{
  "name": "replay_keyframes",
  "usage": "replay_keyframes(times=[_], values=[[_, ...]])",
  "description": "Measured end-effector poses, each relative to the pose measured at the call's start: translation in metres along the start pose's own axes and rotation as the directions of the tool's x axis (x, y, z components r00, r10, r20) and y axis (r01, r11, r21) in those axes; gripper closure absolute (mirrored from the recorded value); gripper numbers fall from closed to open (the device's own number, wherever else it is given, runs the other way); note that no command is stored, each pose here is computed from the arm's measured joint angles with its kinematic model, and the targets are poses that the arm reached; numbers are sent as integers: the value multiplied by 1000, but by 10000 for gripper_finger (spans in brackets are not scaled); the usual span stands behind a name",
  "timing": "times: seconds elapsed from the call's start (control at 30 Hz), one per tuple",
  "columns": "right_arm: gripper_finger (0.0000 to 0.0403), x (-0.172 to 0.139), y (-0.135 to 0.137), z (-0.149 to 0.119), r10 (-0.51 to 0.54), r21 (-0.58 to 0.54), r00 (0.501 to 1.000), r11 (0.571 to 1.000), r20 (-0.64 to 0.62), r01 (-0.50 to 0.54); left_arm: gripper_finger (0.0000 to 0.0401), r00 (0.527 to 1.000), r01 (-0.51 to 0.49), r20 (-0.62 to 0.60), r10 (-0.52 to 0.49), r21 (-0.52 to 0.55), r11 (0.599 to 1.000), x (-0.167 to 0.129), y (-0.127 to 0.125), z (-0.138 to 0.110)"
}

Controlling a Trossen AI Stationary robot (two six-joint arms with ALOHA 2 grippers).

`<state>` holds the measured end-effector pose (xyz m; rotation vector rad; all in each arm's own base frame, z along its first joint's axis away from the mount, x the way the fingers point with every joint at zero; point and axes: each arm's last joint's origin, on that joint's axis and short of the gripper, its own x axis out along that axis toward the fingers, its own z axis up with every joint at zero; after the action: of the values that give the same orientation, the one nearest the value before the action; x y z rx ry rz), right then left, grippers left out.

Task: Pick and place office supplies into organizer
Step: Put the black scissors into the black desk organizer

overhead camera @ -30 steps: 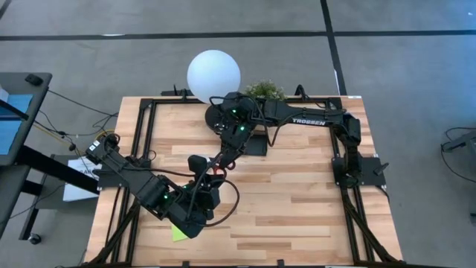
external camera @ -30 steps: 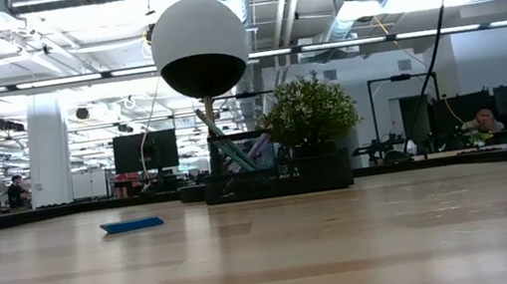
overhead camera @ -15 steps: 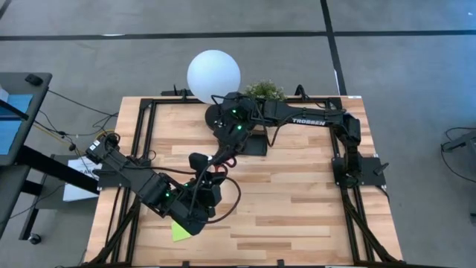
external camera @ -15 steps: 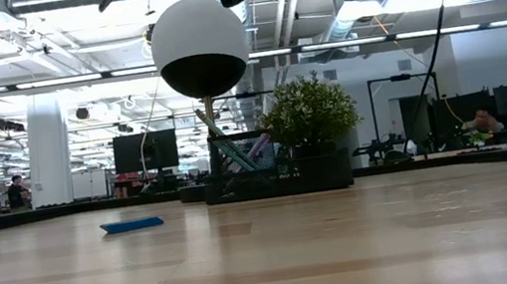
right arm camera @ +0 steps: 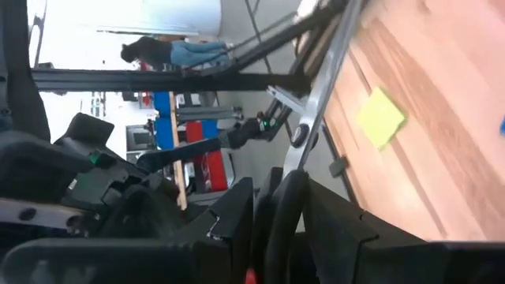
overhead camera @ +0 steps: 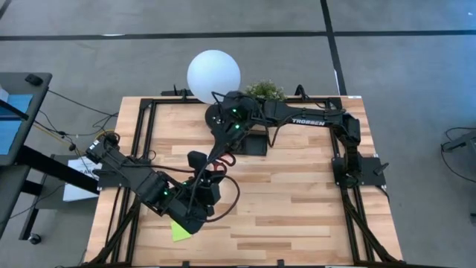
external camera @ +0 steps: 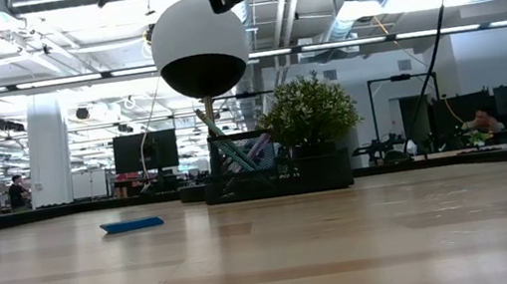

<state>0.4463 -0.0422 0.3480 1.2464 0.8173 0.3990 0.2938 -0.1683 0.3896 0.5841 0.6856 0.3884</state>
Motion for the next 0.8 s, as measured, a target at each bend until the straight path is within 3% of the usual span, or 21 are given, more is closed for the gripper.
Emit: replay_keyframes(times=[0.23, 0.8], values=[[300, -1, 2, 2, 15, -28, 1000, 1000, 18, -14, 376, 1000, 14, -14, -15, -39, 999, -8, 11, 2], [301, 5, -2, 0, 14, -3, 1000, 1000, -27, -14, 376, 998, 43, -45, -46, -52, 998, -8, 11, -1]])
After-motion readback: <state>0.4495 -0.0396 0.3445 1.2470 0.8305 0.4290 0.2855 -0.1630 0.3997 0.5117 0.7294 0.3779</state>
